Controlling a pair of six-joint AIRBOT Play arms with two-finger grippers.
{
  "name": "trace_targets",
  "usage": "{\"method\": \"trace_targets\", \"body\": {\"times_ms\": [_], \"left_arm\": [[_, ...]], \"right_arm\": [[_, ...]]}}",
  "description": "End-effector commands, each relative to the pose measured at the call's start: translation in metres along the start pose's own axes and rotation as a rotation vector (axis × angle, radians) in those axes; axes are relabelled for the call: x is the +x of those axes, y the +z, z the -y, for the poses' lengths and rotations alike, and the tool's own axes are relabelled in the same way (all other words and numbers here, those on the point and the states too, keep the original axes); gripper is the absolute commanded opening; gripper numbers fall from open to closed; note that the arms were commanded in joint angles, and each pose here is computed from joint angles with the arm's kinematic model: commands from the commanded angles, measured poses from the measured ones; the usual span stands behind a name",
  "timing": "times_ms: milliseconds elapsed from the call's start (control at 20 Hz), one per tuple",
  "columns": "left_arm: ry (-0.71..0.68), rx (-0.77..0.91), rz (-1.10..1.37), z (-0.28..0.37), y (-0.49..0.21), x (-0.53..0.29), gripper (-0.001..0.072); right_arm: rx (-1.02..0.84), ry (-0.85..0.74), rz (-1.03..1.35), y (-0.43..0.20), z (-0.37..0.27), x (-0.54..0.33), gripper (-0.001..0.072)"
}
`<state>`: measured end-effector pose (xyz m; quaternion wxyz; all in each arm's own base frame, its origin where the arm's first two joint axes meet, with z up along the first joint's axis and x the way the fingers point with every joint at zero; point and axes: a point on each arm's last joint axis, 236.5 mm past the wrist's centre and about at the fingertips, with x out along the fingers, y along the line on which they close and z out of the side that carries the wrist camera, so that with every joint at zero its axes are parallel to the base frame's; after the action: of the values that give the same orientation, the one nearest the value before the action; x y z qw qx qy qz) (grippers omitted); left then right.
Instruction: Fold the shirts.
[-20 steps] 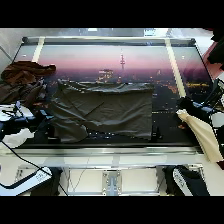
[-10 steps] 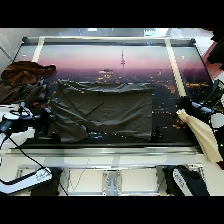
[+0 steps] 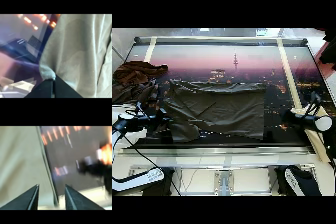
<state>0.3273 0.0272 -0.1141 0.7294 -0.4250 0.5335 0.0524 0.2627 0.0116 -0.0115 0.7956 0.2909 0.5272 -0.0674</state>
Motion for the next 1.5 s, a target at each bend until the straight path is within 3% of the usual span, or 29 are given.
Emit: {"method": "trace_targets", "body": {"times_ms": [0, 150, 300, 400, 1200, 1450], "left_arm": [[-0.010, 0.019, -0.007, 0.003, -0.002, 0.000, 0.0013], [-0.016, 0.036, -0.022, 0.004, -0.005, 0.000, 0.0013], [-0.021, 0.044, -0.037, 0.005, -0.009, 0.000, 0.0013], [-0.023, 0.044, -0.042, 0.006, -0.010, 0.000, 0.0013], [-0.025, 0.045, -0.047, 0.006, -0.011, 0.000, 0.0013], [-0.027, 0.045, -0.051, 0.006, -0.012, 0.000, 0.0013]], "right_arm": [[0.155, -0.016, -0.333, -0.101, 0.019, 0.024, 0.0384], [0.308, 0.098, -0.415, -0.136, 0.001, 0.041, 0.0385], [0.421, 0.182, -0.303, -0.115, -0.011, 0.057, 0.0396], [0.497, 0.242, -0.216, -0.095, -0.019, 0.063, 0.0564], [0.561, 0.215, -0.289, -0.107, -0.014, 0.075, 0.0559], [0.396, 0.307, -0.185, -0.068, -0.037, 0.061, 0.0538]]}}
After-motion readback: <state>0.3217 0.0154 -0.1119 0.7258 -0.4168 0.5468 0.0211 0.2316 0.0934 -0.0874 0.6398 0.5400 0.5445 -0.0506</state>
